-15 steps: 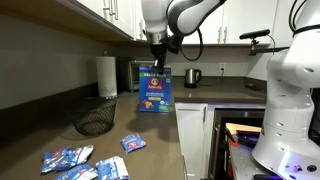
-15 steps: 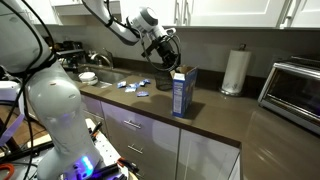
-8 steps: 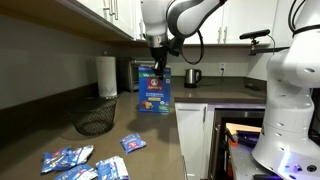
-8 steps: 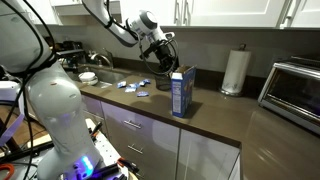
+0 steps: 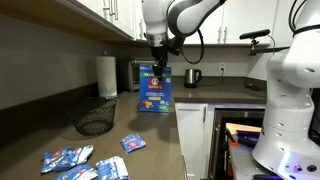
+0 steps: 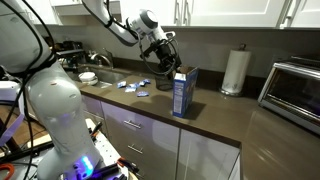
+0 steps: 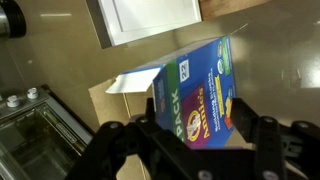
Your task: Move the blue box to the left and make it stand
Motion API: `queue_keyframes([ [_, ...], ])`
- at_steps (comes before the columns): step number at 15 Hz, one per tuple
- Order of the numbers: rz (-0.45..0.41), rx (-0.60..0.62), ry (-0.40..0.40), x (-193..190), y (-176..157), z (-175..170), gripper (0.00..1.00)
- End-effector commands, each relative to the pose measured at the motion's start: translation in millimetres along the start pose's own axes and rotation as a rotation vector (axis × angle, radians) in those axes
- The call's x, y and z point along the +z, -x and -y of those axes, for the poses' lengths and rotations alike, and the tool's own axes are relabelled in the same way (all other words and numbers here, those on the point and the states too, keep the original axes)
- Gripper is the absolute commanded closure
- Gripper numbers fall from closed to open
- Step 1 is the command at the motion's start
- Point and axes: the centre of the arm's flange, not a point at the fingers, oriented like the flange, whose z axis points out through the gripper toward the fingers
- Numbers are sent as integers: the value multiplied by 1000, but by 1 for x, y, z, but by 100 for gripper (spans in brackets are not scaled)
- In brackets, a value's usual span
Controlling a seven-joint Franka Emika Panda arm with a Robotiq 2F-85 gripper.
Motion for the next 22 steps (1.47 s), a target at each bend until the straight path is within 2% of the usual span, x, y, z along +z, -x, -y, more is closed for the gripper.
queue_keyframes([
  [1,-11,-8,-16,-7,3,-9,29],
  [8,-34,9,6,-17,6,-13,25],
  [12,-51,13,5,-26,10,-15,28],
  [17,-88,26,1,-41,18,-21,25],
  [19,-98,16,-27,-49,24,-25,22],
  [22,-82,-54,-141,-62,31,-33,20],
])
